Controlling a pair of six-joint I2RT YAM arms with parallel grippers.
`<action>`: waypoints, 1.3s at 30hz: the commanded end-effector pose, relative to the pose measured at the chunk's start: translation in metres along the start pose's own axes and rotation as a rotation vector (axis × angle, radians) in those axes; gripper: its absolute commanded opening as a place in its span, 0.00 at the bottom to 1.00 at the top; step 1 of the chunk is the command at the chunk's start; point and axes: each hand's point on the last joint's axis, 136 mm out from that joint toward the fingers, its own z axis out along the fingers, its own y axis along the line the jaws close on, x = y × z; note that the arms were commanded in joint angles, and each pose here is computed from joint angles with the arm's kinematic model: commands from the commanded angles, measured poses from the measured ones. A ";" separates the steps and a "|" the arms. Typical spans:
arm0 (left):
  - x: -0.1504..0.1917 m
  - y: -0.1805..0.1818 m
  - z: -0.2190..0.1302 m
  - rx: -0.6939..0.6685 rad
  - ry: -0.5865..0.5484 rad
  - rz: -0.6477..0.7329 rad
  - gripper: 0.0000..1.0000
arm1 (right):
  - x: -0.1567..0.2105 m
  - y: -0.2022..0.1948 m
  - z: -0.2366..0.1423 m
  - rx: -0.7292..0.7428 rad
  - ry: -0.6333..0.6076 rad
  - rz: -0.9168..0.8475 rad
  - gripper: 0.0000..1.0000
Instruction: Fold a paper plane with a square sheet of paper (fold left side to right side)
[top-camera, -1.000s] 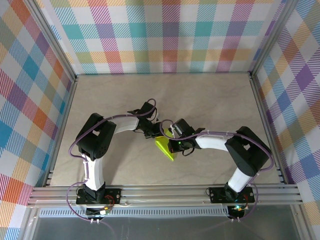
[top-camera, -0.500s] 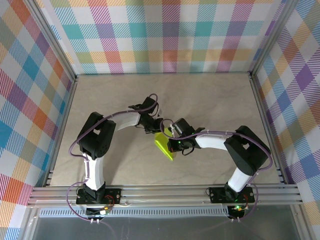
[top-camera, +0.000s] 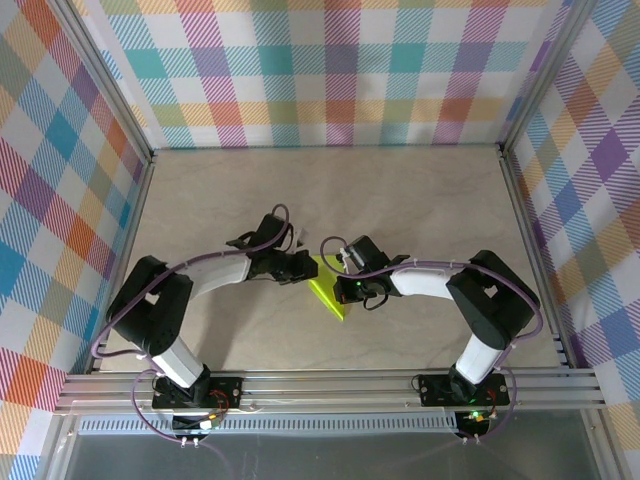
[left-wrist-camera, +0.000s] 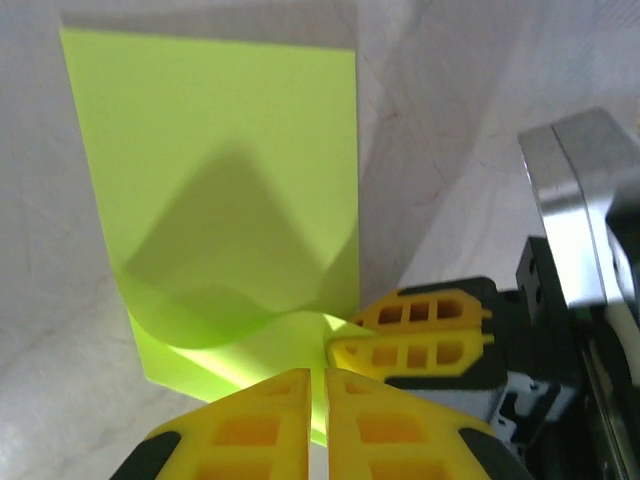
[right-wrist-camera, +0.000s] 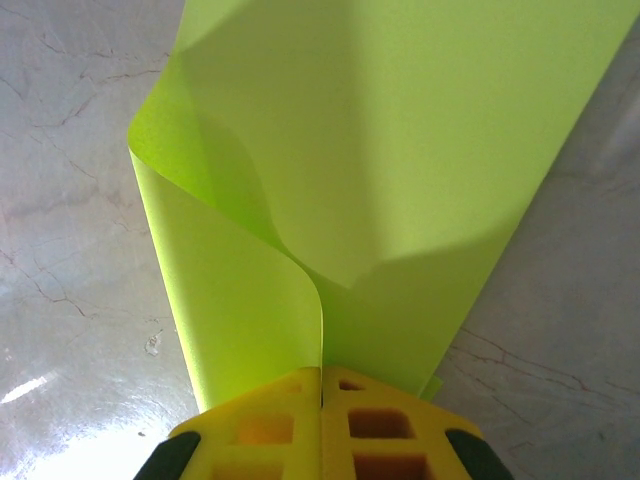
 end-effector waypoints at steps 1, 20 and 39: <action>-0.002 -0.025 -0.003 0.109 -0.039 0.010 0.12 | 0.041 -0.032 0.013 0.107 0.143 0.060 0.00; 0.021 0.016 0.041 -0.029 0.052 -0.036 0.02 | 0.042 -0.033 0.014 0.120 0.161 0.060 0.00; 0.044 0.058 0.046 -0.172 0.098 -0.076 0.00 | 0.013 -0.017 0.001 0.048 0.101 0.063 0.04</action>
